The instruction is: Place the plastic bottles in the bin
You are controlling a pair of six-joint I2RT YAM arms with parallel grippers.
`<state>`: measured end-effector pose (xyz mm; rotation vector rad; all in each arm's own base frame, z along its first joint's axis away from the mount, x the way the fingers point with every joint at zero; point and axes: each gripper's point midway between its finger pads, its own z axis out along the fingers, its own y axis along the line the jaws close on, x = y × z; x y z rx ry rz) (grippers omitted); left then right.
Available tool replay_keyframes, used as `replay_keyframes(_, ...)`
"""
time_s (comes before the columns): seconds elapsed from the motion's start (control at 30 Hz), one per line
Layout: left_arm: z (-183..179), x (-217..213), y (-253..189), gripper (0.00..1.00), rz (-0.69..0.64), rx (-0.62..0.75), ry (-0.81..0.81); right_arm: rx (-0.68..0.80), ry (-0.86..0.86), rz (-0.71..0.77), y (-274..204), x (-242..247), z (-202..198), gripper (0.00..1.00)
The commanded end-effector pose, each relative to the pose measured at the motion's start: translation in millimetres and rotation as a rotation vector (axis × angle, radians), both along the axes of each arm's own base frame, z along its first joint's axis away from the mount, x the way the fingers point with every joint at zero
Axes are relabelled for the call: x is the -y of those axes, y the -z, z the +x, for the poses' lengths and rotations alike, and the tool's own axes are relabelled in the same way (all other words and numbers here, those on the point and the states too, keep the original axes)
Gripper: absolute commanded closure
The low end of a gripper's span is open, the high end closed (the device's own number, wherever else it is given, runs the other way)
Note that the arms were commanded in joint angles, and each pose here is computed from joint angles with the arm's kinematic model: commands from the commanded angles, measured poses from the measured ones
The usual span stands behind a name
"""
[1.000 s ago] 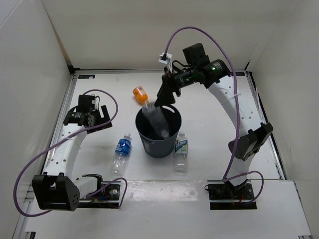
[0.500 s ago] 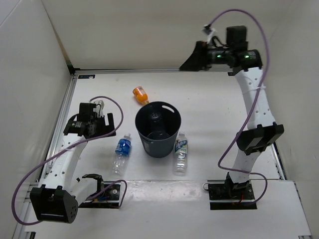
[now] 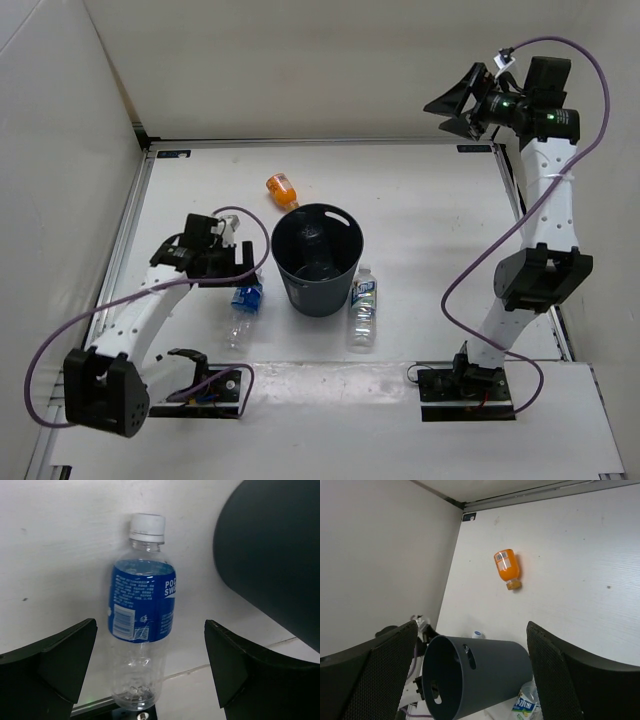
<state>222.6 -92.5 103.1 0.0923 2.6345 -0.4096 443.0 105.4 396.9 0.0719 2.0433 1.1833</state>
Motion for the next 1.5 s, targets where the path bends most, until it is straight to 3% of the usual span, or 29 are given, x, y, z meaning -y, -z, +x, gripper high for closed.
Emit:
replay_keyframes(0.0,2.3,12.5,10.8,0.01,-0.019,-0.05,-0.028,0.06,-0.056,0.015,-18.7,-20.2,-11.9,0.1)
replay_keyframes(0.53,-9.8,16.0,68.1,0.04,0.084,-0.204,-0.101,0.022,-0.015,0.106,-17.3,9.0,6.4,0.1)
replay_keyframes(0.57,-9.3,14.3,68.1,0.07,0.094,-0.201,-0.105,0.02,-0.019,0.11,-18.3,6.7,6.0,0.1)
replay_keyframes(0.67,-10.7,5.4,66.1,0.29,0.141,-0.201,-0.119,0.023,-0.024,0.115,-17.8,4.7,8.1,0.1)
replay_keyframes(0.7,-7.7,2.4,63.7,0.42,0.157,-0.193,-0.129,0.021,-0.028,0.118,-17.9,3.8,8.1,0.1)
replay_keyframes(0.8,1.2,-6.8,52.9,0.53,0.181,-0.161,-0.162,0.015,-0.034,0.123,-14.7,1.2,10.9,0.1)
replay_keyframes(0.87,9.2,-17.3,42.4,0.54,0.196,-0.129,-0.2,0.023,-0.039,0.125,-14.7,0.5,13.7,0.1)
replay_keyframes(1.07,54.5,-50.2,-25.2,0.57,0.219,0.062,-0.307,0.018,-0.057,0.131,-11.6,-7.4,18.2,0.1)
replay_keyframes(1.2,92.9,-57.7,-109.1,0.59,0.203,0.277,-0.329,-0.014,-0.06,0.122,-0.7,-10.0,18.0,0.1)
replay_keyframes(1.27,113.0,-53.8,-170.3,0.59,0.156,0.457,-0.318,-0.021,-0.056,0.081,6.6,-10.6,15.2,0.1)
replay_keyframes(1.47,129.4,-30.3,-292.2,0.59,0.005,0.777,-0.275,-0.053,-0.042,0.061,15.1,-3.4,10.9,0.1)
